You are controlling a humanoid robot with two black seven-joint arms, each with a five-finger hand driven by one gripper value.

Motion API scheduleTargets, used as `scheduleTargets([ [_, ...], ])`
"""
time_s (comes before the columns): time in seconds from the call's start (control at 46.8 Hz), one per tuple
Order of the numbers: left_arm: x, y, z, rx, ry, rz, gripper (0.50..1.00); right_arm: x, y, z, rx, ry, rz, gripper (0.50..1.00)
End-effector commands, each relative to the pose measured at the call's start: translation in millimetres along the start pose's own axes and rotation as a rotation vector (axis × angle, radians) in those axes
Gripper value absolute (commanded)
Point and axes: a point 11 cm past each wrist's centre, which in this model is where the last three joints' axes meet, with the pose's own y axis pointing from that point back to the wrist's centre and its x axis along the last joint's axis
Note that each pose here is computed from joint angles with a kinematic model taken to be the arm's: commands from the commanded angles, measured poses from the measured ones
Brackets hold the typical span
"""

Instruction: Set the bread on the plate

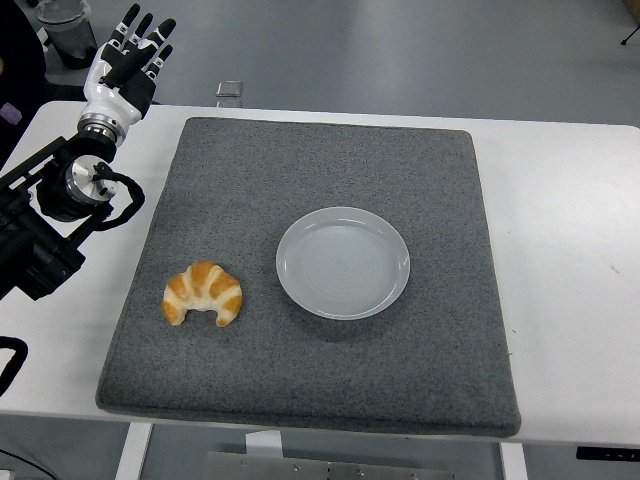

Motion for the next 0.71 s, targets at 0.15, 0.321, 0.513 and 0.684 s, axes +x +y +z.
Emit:
scheduleTargets([
  [0.15,0,1,-2,0.007,-0.004,-0.004,1.0,0.0,0.0,0.2,-0.001,0.0,0.0,0.93],
  [0.321,-1,1,-3,0.008,0.001,-0.013,1.0,0.0,0.0,0.0,0.001,0.0,0.0,0.932],
  [0.513,-5,0,-5,0.024,-0.022,-0.053,1.0,0.0,0.0,0.0,0.001,0.0,0.0,0.932],
  [0.684,-17,-4,5,0.014,-0.206,-0.123,1.0,0.1,0.0,-0.9,0.002,0.0,0.0,0.93],
])
